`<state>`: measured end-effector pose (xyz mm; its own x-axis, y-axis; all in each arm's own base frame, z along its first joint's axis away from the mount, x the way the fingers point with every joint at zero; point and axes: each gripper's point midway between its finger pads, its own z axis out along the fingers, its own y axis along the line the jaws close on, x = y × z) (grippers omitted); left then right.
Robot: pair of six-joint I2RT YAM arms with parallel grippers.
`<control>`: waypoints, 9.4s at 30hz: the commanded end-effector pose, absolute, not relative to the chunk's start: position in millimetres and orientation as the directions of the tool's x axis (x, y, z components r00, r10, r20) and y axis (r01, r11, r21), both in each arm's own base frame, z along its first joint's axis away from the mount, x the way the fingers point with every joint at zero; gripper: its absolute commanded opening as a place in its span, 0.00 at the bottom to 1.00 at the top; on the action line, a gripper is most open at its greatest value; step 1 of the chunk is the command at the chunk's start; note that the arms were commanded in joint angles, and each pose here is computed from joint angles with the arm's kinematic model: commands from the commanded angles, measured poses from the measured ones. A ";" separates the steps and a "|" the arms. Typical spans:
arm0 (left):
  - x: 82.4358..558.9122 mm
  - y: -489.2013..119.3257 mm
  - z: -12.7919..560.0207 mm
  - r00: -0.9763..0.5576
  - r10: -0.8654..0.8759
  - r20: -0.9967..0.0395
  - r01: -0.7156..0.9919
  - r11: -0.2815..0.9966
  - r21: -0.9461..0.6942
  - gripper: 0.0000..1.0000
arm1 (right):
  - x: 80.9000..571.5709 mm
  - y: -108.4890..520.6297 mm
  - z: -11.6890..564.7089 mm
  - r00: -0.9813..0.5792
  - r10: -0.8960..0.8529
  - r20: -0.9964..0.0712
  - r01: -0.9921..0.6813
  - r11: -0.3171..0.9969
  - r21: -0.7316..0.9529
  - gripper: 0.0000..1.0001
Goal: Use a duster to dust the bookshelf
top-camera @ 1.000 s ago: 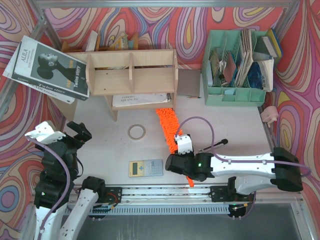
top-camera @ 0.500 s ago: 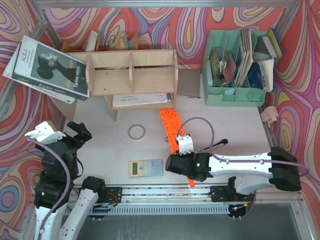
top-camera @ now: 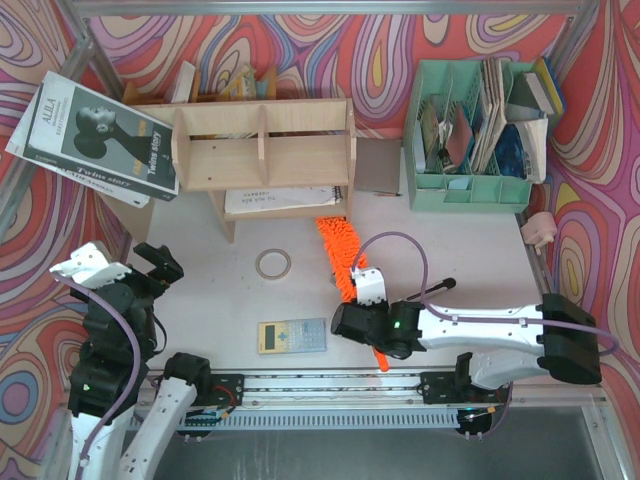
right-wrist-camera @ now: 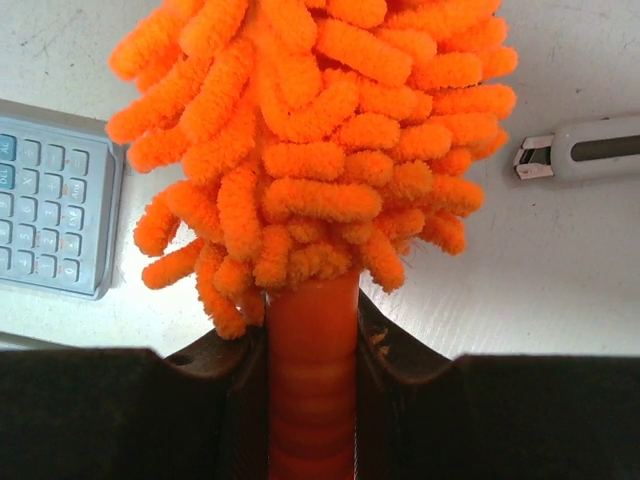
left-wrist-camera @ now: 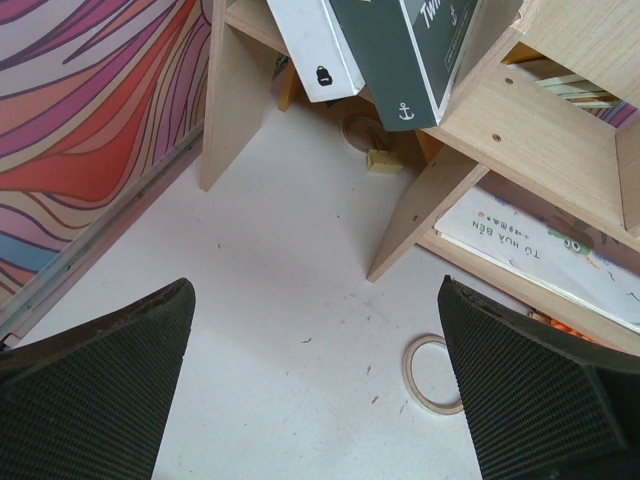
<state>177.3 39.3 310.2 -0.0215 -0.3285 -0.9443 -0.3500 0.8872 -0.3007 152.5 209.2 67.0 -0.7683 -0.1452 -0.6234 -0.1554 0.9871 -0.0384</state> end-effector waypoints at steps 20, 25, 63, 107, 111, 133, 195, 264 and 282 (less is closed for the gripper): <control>180.2 39.5 304.4 -0.034 -0.329 -0.944 -0.362 0.884 -0.295 0.99 | 162.6 213.4 68.1 -0.734 -0.158 -0.661 -0.190 0.982 -0.024 0.00; 178.8 40.4 304.7 -0.029 -0.329 -0.944 -0.363 0.883 -0.297 0.99 | 174.7 226.3 98.6 -0.672 -0.180 -0.718 -0.244 0.970 -0.015 0.00; 179.4 40.0 304.4 -0.032 -0.329 -0.944 -0.363 0.884 -0.296 0.99 | 173.1 296.8 102.4 -0.631 -0.254 -0.733 -0.475 0.874 0.105 0.00; 180.2 39.9 303.9 -0.035 -0.328 -0.944 -0.364 0.884 -0.293 0.98 | 133.5 300.8 76.8 -0.653 -0.382 -0.654 -0.569 0.818 0.090 0.00; 179.7 40.0 304.2 -0.033 -0.329 -0.944 -0.363 0.884 -0.295 0.99 | 133.6 287.9 66.0 -0.659 -0.414 -0.628 -0.556 0.830 0.037 0.00; 179.1 40.1 304.8 -0.030 -0.331 -0.943 -0.362 0.883 -0.298 0.98 | 162.9 292.8 116.5 -0.581 -0.293 -0.759 -0.479 0.878 0.027 0.00; 179.5 39.7 304.1 -0.032 -0.331 -0.943 -0.362 0.883 -0.298 0.98 | 168.6 293.3 71.7 -0.597 -0.416 -0.686 -0.528 0.848 -0.055 0.00; 178.7 46.0 302.7 -0.027 -0.325 -0.945 -0.398 0.871 -0.288 0.99 | 144.0 248.6 160.3 -0.300 -0.430 -0.851 -0.655 0.742 -0.144 0.00; 177.7 46.0 303.4 -0.022 -0.327 -0.945 -0.395 0.871 -0.292 0.99 | 140.9 251.0 91.2 -0.474 -0.527 -0.705 -0.646 0.752 -0.128 0.00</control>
